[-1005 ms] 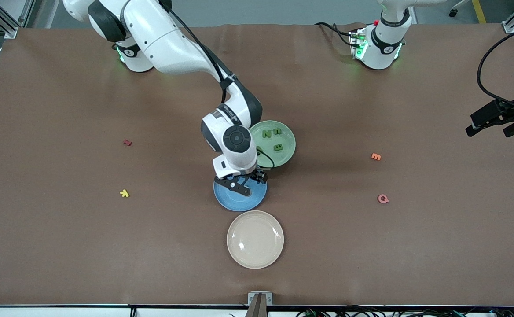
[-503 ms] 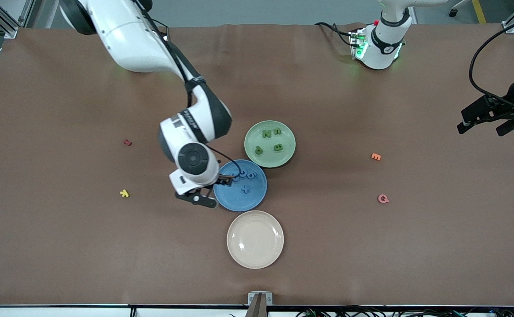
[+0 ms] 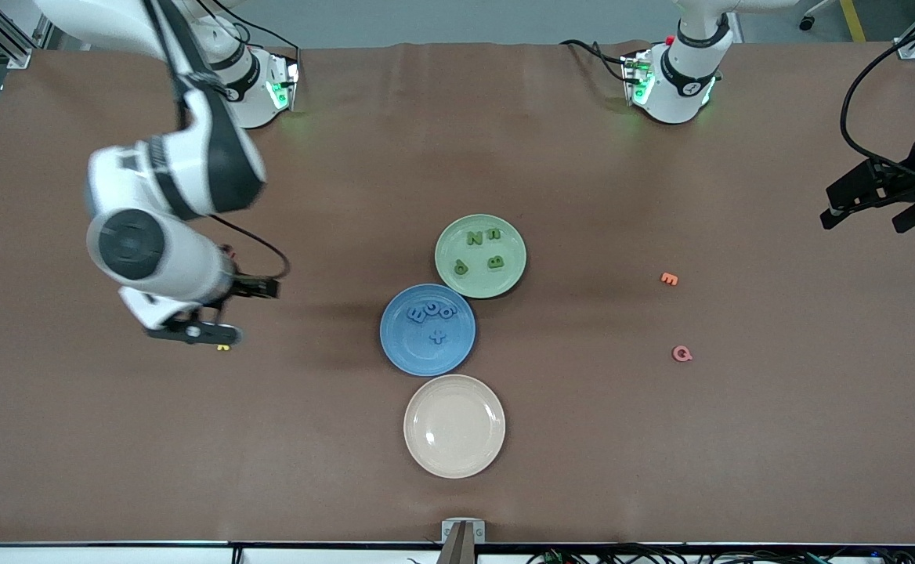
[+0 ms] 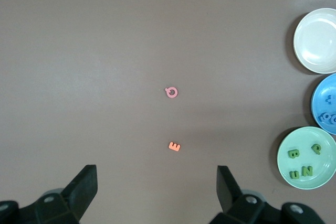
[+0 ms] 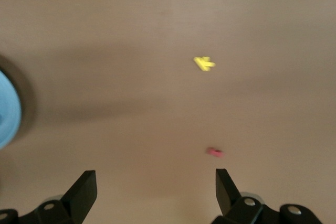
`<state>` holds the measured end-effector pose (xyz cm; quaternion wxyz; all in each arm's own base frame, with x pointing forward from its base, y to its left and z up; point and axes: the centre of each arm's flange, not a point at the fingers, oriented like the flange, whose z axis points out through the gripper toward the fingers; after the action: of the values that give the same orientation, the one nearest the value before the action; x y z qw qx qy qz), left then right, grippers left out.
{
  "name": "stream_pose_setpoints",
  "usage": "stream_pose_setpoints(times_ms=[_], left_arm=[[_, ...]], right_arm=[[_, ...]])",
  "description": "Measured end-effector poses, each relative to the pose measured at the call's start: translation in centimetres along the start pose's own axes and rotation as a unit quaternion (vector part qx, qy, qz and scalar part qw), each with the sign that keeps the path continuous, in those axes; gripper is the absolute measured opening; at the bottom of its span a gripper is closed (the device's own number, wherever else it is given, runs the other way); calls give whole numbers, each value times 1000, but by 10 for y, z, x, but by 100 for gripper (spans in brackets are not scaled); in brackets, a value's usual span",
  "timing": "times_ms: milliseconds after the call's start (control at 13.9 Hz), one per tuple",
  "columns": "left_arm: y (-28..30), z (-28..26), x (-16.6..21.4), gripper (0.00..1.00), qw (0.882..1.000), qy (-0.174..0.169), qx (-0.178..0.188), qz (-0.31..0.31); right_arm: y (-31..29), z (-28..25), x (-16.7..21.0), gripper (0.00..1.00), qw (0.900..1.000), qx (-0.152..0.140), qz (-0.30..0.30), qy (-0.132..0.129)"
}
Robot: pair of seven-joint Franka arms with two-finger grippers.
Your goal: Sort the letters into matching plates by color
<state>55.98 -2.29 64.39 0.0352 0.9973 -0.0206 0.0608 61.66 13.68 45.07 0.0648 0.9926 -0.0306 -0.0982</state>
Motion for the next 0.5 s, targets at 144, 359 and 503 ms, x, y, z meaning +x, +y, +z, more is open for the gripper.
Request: stream_pose_setpoints(times_ms=[144,359,503], left_arm=[[0,0,-2,100,1000,-4,0,0],[0,-1,-2,100,1000,-4,0,0],[0,-2,-2,100,1000,-3,0,0]], right_arm=[[61,-23,-5,100,1000,10,-13,-2],[140,-45,-16,100,999,23,-16,-16],[168,-59,-20,100,999,29,1,-15]])
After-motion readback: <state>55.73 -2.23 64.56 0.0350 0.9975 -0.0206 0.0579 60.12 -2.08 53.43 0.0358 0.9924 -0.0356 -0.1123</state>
